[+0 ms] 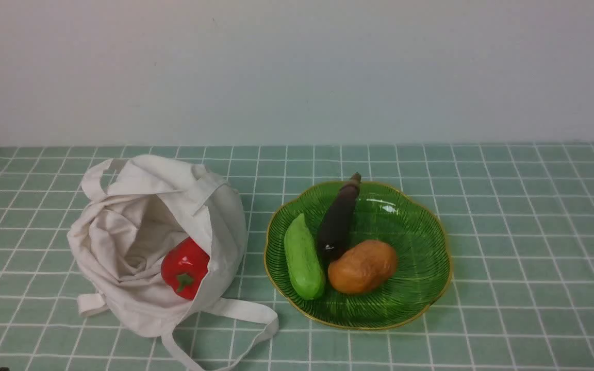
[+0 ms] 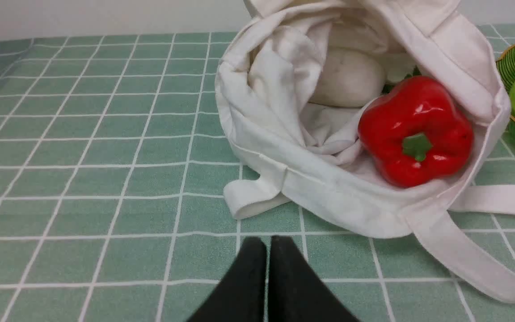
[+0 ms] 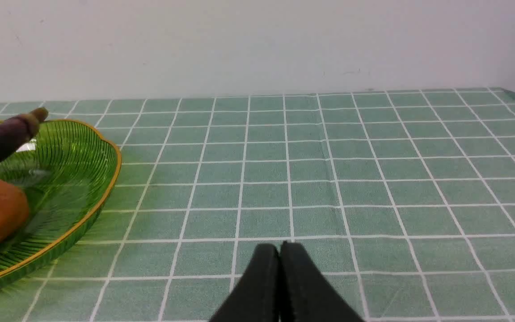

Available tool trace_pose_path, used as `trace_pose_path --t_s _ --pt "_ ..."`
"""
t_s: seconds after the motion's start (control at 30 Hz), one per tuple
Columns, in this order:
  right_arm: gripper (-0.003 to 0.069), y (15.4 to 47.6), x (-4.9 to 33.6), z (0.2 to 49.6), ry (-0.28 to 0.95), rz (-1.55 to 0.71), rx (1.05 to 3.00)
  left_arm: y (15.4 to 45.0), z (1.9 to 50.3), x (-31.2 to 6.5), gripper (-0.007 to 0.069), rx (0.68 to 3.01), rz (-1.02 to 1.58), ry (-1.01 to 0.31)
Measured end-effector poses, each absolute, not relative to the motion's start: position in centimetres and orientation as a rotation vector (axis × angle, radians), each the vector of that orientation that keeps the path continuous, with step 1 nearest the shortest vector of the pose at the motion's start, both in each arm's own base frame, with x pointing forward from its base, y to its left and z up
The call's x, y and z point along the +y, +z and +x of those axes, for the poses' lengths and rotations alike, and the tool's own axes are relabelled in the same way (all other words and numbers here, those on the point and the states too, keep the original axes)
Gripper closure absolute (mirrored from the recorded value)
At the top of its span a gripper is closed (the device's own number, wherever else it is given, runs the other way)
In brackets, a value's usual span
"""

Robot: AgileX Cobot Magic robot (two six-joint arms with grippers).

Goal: Take vegetables from cloth bag on blue coffee tablecloth place on plate.
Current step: 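Reach into the bag and grasp the red bell pepper with the left gripper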

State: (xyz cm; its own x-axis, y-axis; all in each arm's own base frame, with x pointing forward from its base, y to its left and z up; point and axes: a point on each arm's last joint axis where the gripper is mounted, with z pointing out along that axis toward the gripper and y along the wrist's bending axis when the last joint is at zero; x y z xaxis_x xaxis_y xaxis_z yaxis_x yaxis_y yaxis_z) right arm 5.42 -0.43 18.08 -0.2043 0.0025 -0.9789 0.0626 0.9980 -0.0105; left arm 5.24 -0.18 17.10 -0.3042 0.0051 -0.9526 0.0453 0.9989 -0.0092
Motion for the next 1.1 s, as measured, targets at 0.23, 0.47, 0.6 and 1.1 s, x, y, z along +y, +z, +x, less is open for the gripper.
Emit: trace_pose_path --t_s 0.23,0.47,0.6,1.1 --pt "0.0669 18.08 -0.43 5.42 -0.054 0.048 1.776 17.10 5.24 -0.18 0.0633 1.880 0.036 -0.040" --pt "0.0669 18.08 -0.43 5.42 -0.054 0.048 1.776 17.10 5.24 -0.18 0.0633 1.880 0.036 -0.040" --pt "0.0669 18.08 -0.43 5.42 -0.054 0.048 1.776 17.10 5.24 -0.18 0.0633 1.880 0.036 -0.040" --pt "0.0669 18.08 -0.43 5.42 -0.054 0.048 1.776 17.61 5.39 -0.29 0.0633 1.820 0.019 -0.070"
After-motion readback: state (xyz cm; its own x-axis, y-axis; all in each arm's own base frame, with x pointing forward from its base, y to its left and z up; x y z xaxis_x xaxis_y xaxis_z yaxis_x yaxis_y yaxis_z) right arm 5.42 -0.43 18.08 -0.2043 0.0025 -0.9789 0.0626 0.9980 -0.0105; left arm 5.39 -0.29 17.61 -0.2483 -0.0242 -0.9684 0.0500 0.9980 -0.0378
